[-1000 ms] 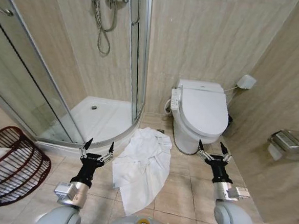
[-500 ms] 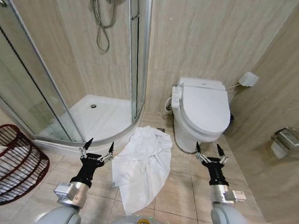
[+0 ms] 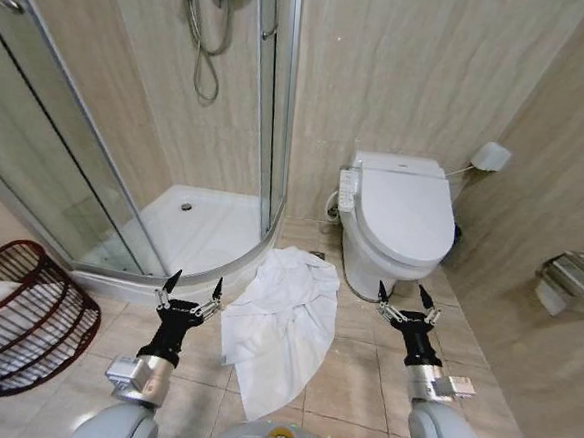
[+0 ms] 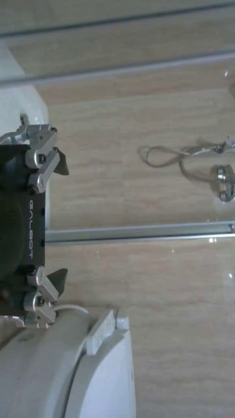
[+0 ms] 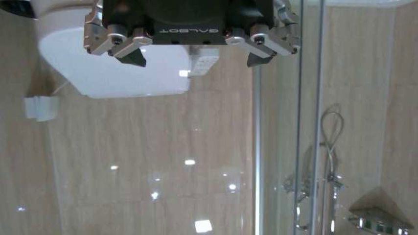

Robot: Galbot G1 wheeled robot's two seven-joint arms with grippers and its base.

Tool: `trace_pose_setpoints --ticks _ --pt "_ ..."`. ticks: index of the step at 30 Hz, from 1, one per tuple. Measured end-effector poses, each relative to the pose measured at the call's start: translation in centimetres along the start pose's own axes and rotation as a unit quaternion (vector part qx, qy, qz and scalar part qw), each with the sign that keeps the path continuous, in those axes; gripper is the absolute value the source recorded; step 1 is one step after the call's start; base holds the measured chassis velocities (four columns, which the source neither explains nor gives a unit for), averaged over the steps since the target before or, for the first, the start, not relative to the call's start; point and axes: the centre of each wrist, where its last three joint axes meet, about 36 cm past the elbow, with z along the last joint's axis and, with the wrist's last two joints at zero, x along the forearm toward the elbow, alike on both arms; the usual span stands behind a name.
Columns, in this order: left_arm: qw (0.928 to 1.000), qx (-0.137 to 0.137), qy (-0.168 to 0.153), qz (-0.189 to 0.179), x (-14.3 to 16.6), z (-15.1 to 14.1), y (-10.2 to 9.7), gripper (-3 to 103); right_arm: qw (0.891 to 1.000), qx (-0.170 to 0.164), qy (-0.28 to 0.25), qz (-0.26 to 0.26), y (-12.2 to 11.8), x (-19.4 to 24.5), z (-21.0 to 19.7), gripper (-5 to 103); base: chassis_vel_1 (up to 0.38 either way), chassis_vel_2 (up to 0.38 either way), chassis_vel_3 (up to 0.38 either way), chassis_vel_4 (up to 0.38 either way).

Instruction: Discard the used towel into the hamper.

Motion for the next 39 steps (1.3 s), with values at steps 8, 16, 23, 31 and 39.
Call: trace_pose_setpoints --ticks 8,16,23,31,39 --pt "1.0 0.0 0.0 0.0 0.0 0.0 0.0 94 0.999 -0.001 0.035 0.002 -0.5 0.3 0.7 100 0.031 0.034 0.04 0.039" --pt "1.0 0.0 0.0 0.0 0.0 0.0 0.0 94 0.997 -0.027 0.076 0.004 -1.9 -0.1 3.6 100 0.0 0.0 0.0 0.0" --pt "1.0 0.0 0.0 0.0 0.0 0.0 0.0 94 0.996 -0.035 0.082 -0.01 -2.1 -0.5 5.8 100 -0.046 0.04 0.049 -0.043" --pt "1.0 0.0 0.0 0.0 0.0 0.0 0.0 94 0.995 -0.035 0.086 -0.026 -2.4 -0.5 8.2 100 -0.129 0.124 0.128 -0.108" --pt "1.0 0.0 0.0 0.0 0.0 0.0 0.0 94 0.991 -0.043 0.119 -0.032 -2.7 0.1 10.3 100 0.012 0.005 0.002 0.009"
